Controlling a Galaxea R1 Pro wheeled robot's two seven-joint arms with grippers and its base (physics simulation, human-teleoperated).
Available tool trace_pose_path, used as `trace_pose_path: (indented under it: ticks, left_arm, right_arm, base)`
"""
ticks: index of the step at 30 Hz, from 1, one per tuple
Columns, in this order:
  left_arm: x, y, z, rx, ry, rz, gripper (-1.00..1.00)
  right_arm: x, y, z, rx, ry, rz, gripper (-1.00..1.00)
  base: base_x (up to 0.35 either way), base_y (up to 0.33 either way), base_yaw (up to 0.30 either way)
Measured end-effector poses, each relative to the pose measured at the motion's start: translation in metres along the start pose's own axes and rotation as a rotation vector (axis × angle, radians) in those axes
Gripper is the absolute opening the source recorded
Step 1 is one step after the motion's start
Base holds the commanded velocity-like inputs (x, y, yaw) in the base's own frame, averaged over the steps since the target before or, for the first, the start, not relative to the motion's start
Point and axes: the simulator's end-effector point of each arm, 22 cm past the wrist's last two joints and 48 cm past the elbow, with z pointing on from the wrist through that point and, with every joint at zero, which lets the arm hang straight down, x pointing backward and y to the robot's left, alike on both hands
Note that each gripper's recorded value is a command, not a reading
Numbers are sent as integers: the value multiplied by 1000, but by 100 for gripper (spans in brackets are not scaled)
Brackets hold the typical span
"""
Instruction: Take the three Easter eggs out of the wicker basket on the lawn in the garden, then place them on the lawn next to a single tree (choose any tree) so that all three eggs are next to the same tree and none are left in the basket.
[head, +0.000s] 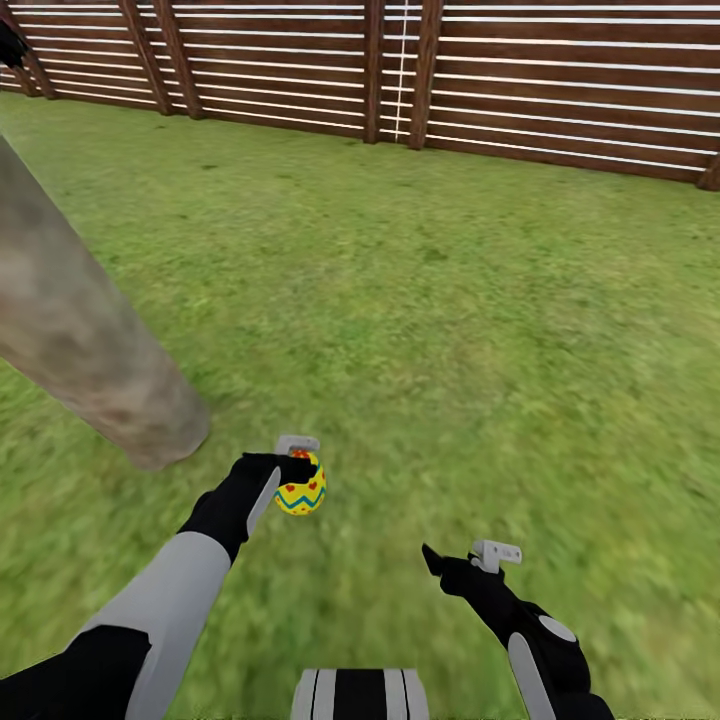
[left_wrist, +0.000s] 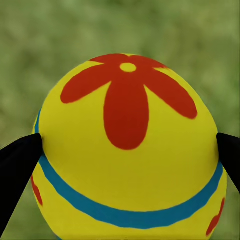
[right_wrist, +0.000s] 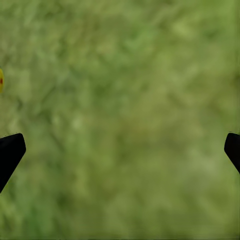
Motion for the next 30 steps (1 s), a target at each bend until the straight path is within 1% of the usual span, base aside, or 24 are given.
trace_pose_path:
  ticks: [4,13,20,25,30]
  left_arm:
    - [6,-1,2,4,-11,-5,-100]
    - [27,-1,18,9,20,-12,-100]
    - [27,-1,18,9,18,-12,-100]
    - [22,-1,16,8,5,-12,-100]
    - [20,0,14,8,-1,-14,-100]
  right_arm:
    - [7,-3,4,5,15,4,100]
    - [23,-11,12,16,49,13,100]
    - [23,-11,12,16,49,13,100]
    - [23,-11,12,16,49,13,100]
    - [23,-10,11,16,49,13,100]
  base:
    - [0,0,0]
    - [0,0,0]
    - [0,0,0]
    - [1,0,0]
    - [161,0,0]
